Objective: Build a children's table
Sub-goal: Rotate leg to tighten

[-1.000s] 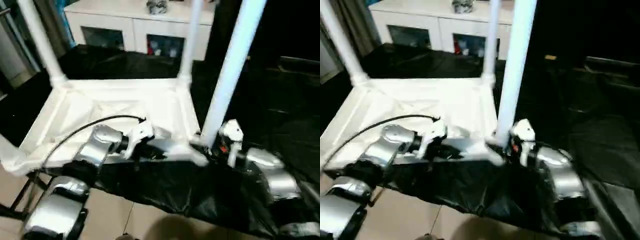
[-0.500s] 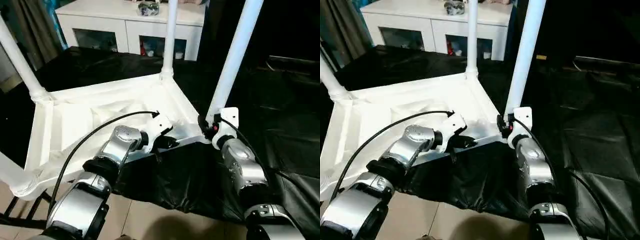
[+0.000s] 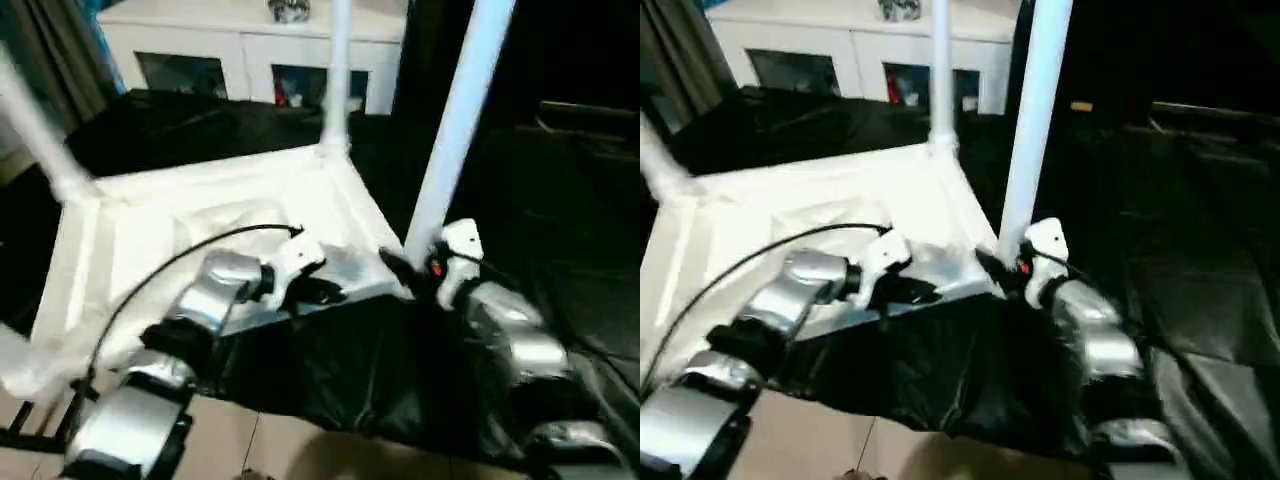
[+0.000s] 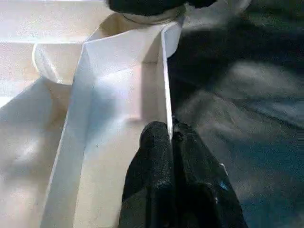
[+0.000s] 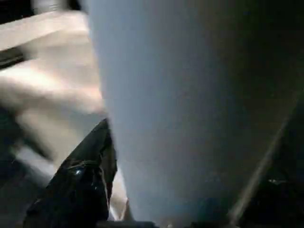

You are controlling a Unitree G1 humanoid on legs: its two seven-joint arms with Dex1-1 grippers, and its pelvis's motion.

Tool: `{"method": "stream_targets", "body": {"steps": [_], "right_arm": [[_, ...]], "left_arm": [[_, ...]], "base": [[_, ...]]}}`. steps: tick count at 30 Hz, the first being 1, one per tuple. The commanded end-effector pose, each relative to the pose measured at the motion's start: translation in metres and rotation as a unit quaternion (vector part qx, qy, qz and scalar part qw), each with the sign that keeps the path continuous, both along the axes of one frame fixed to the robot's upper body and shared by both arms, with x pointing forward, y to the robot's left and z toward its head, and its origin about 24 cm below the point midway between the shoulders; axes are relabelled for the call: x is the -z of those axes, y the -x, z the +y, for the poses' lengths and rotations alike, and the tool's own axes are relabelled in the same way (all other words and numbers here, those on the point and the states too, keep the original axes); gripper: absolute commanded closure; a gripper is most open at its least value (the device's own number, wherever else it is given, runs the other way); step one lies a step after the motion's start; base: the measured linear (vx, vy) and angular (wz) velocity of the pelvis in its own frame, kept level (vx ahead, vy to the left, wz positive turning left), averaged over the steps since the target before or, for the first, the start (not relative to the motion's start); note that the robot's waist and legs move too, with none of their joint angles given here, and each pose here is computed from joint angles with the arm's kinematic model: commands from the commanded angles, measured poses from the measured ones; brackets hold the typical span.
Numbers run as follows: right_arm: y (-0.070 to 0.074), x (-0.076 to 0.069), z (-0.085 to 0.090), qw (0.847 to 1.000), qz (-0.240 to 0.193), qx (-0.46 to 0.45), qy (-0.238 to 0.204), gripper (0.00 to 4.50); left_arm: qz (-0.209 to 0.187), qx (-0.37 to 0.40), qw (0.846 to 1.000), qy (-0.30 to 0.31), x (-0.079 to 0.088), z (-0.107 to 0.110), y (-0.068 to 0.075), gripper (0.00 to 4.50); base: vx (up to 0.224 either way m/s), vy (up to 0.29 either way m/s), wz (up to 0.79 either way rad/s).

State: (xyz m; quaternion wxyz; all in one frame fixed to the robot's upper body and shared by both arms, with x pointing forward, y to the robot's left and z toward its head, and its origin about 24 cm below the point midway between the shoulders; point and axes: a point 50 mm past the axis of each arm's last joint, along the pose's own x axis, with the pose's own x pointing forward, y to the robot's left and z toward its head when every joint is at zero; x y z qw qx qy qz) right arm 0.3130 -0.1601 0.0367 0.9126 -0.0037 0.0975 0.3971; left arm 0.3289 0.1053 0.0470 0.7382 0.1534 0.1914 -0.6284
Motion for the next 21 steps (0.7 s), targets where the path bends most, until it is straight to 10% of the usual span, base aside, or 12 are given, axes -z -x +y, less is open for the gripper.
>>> {"method": "stream_targets", "body": {"steps": [1,21], "right_arm": [[0.010,0.005,0.023,0.995,0.022,-0.095,-0.007,1.49],[0.036,0.004,0.012,0.952,0.097,-0.291,0.021,2.44]], "left_arm": [[-0.011,0.043,0.999,0.021,-0.006,-0.013,0.004,4.50],[0.012,0.097,0.995,0.007,-0.011,0.015,0.010,4.50]], "base": [[0.000,0.000,0.00],[0.000,0.000,0.00]]}}
